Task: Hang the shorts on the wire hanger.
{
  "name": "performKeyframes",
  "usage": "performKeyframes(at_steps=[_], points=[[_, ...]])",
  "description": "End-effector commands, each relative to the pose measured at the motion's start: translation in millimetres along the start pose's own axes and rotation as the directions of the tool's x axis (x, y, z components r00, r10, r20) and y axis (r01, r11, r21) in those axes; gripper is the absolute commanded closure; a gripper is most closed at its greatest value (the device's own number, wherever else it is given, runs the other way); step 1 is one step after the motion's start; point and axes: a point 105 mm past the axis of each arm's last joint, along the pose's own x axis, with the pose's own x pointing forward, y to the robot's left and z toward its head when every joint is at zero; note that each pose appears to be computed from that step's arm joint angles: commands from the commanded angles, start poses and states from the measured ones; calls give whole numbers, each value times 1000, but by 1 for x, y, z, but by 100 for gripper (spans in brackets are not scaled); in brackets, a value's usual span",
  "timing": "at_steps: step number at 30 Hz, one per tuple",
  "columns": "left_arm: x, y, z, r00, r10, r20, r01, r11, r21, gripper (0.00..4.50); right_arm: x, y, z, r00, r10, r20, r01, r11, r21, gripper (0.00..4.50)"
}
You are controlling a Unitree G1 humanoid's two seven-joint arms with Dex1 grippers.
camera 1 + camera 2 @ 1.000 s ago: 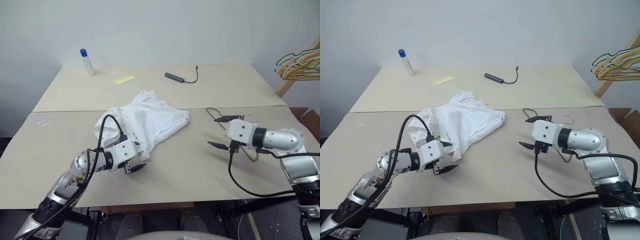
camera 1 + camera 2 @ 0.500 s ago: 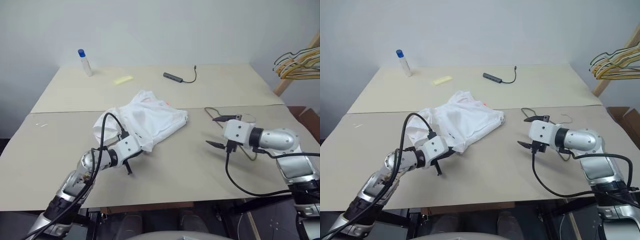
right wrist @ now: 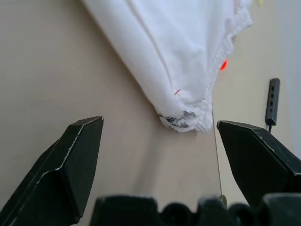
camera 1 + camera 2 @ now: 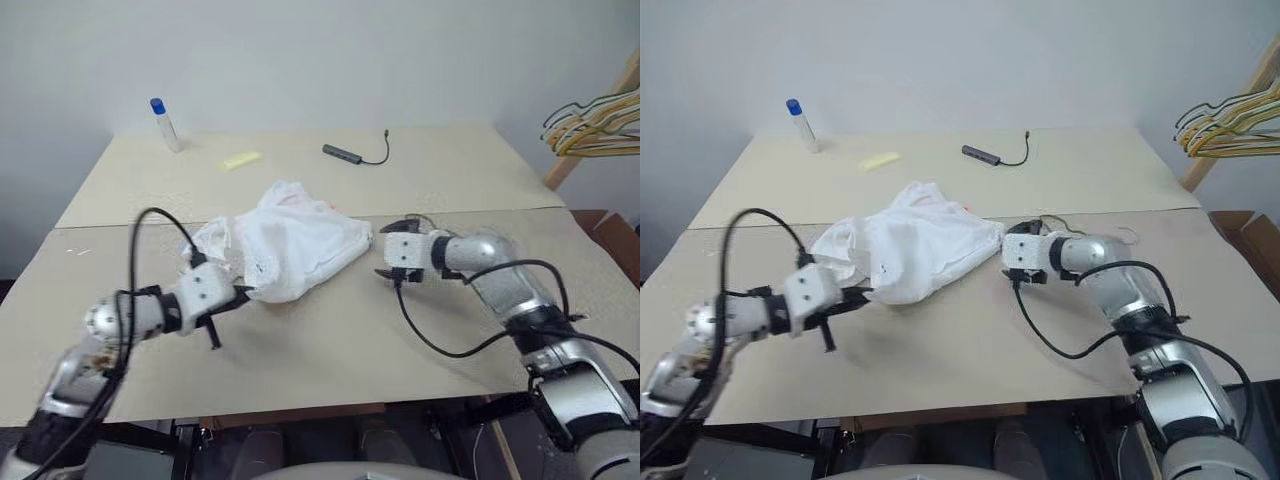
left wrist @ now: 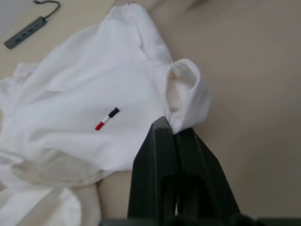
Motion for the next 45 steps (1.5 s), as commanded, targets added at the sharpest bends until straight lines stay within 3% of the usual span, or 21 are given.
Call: performKeyframes(at_steps=[1, 10, 11, 13, 23, 24, 29, 35, 41, 45], points=[[-17, 9, 13, 999, 35, 34, -35, 999, 14, 446, 11, -9, 5, 999, -40, 22, 43, 992, -117, 0], [-36, 9, 13, 998, 48, 29, -48, 999, -7, 446, 48, -17, 11, 993, -117, 35, 122, 971, -207, 0], [-37, 9, 13, 999, 48, 23, -48, 999, -5, 449, 50, -17, 11, 993, -116, 35, 121, 970, -212, 18], [-39, 8, 11, 999, 45, 13, -45, 999, -10, 450, 51, -16, 11, 993, -112, 47, 120, 970, -210, 60], [-43, 5, -4, 998, 48, -43, -49, 998, -25, 450, 53, -12, 0, 994, -111, 3, 109, 974, -199, 425], [-38, 8, -7, 997, 58, -49, -59, 998, -22, 450, 52, -14, -6, 992, -124, -25, 117, 973, -201, 445], [12, 51, -28, 976, 192, -104, -193, 981, 4, 450, 32, -30, -44, 955, -224, -194, 185, 962, -201, 445], [59, 87, -11, 970, 230, -76, -215, 962, 170, 450, -23, -35, -73, 943, -217, -252, 168, 965, -203, 445], [68, 106, -3, 962, 272, -36, -258, 940, 221, 450, -68, -2, -36, 976, -77, -202, 52, 991, -127, 445], [52, 98, -6, 979, 203, -27, -192, 957, 220, 450, -91, 42, 9, 984, 143, -110, -154, 984, -95, 445]])
